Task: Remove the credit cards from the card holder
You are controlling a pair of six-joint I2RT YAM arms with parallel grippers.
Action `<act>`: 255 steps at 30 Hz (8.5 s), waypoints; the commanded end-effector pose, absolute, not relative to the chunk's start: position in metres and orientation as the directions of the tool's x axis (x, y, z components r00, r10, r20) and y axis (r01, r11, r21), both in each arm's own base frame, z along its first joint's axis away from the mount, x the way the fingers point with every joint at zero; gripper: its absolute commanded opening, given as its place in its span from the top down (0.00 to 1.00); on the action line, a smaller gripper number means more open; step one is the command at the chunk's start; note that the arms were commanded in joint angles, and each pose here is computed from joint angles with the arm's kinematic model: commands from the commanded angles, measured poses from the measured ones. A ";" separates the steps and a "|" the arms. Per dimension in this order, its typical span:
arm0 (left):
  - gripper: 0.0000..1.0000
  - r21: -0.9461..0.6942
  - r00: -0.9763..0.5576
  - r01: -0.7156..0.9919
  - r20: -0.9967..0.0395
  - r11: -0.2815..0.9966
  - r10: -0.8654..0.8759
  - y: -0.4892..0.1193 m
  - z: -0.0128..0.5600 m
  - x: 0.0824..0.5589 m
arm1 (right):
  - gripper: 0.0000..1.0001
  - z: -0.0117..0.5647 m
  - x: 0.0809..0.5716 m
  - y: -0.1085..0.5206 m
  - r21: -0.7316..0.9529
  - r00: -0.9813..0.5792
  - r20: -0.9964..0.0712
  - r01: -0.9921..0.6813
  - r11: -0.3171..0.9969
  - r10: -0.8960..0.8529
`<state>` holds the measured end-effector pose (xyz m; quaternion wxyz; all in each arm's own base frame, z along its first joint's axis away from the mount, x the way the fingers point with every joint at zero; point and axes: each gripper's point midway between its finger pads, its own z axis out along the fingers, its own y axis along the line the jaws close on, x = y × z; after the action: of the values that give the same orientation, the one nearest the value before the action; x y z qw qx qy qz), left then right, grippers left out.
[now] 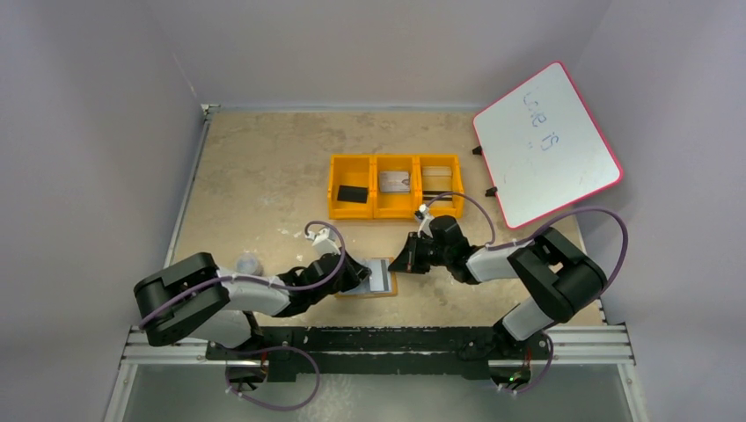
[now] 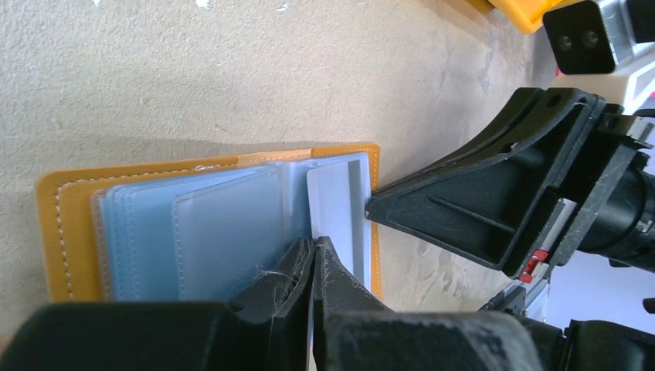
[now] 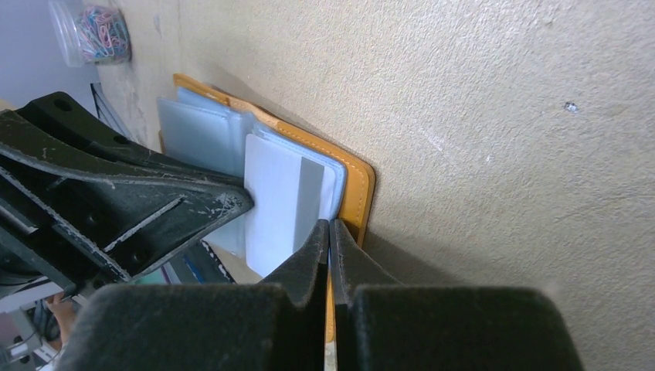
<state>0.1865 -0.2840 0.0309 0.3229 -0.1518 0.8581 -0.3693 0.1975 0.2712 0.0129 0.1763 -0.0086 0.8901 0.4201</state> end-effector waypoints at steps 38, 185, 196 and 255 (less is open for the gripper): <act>1.00 -0.624 -0.714 0.017 -0.555 0.781 -0.427 -0.263 0.054 0.190 | 1.00 -0.007 0.185 0.253 0.645 -0.950 -0.298 -0.126 0.753 0.096; 1.00 -0.795 -0.495 0.464 -0.598 0.390 -0.631 -0.267 0.229 0.180 | 0.51 0.229 0.200 0.306 0.739 -0.694 -0.656 -0.671 0.067 0.297; 1.00 -0.800 -0.484 0.487 -0.581 0.351 -0.654 -0.263 0.235 0.176 | 0.58 0.229 0.193 0.310 0.732 -0.707 -0.661 -0.681 0.008 0.252; 0.23 -0.570 -0.393 0.051 -0.766 0.820 -0.508 -0.190 0.170 0.217 | 1.00 0.234 0.295 0.201 -0.132 -0.017 -0.984 -0.601 0.788 -0.177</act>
<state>0.2135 -0.1908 0.1678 0.5300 -0.1419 0.7889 -0.2769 0.2768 0.2128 0.2203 0.6101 -0.2198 0.7166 0.2566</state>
